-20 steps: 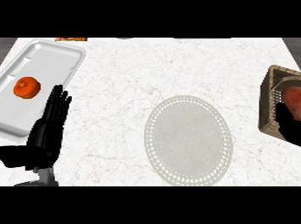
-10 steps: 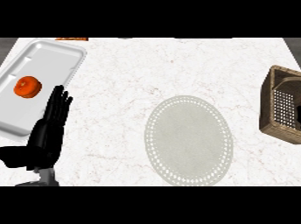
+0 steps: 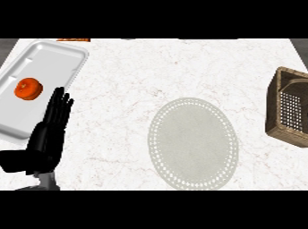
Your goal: Pick the sweet potato from the placemat and place it in the basket
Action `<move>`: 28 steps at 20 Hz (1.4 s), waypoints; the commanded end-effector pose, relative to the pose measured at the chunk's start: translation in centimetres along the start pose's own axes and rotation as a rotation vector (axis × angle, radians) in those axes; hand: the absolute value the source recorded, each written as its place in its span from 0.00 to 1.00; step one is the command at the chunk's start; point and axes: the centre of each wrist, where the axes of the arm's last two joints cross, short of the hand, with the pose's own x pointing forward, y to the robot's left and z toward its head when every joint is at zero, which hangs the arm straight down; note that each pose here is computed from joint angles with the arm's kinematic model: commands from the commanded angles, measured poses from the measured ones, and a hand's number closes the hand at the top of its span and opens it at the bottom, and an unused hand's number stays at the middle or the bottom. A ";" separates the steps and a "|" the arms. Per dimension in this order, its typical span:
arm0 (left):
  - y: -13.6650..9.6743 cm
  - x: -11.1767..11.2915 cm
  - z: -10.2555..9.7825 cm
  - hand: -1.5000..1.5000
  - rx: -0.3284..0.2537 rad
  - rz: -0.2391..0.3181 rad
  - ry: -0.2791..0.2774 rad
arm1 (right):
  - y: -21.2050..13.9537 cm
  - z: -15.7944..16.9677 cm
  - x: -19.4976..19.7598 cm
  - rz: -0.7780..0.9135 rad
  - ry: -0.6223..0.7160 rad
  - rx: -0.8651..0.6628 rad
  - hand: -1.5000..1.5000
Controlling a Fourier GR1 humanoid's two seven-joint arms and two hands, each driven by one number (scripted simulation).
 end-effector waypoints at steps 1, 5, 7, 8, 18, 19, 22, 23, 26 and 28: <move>-0.6 0.5 -0.4 0.50 0.004 0.003 0.007 | 0.5 -1.4 -1.8 -0.025 0.008 -0.006 1.00; -0.1 -0.3 0.2 0.50 0.005 -0.015 0.010 | 3.1 -2.8 -2.1 -0.045 0.039 0.011 1.00; 0.1 0.4 1.4 0.50 -0.011 -0.009 0.023 | 0.4 -2.3 -4.1 -0.062 0.088 -0.045 1.00; 0.5 -1.3 -0.3 0.50 0.008 0.005 0.005 | 0.6 -2.5 -3.8 -0.075 0.108 -0.048 1.00; -0.2 0.4 -0.6 0.50 0.003 0.002 0.009 | 3.3 -3.4 -5.1 -0.099 0.050 0.000 0.00; -1.4 -1.0 0.8 0.50 -0.014 0.001 0.009 | 2.3 -2.8 -7.7 -0.109 0.050 -0.032 0.00; -0.9 0.3 -0.4 0.50 0.002 -0.012 -0.009 | 2.3 -2.7 -6.3 -0.185 0.005 -0.088 0.00; -0.2 -1.1 -1.0 0.50 0.003 -0.013 0.016 | 1.7 -4.2 -5.6 -0.216 -0.004 -0.124 0.00; 0.0 0.8 -0.8 0.50 0.011 -0.010 -0.004 | 0.9 -3.5 -5.8 -0.217 -0.027 -0.225 0.00; -1.2 0.4 -0.3 0.50 0.011 -0.004 0.001 | -3.3 -4.1 -5.2 -0.222 -0.036 -0.278 0.00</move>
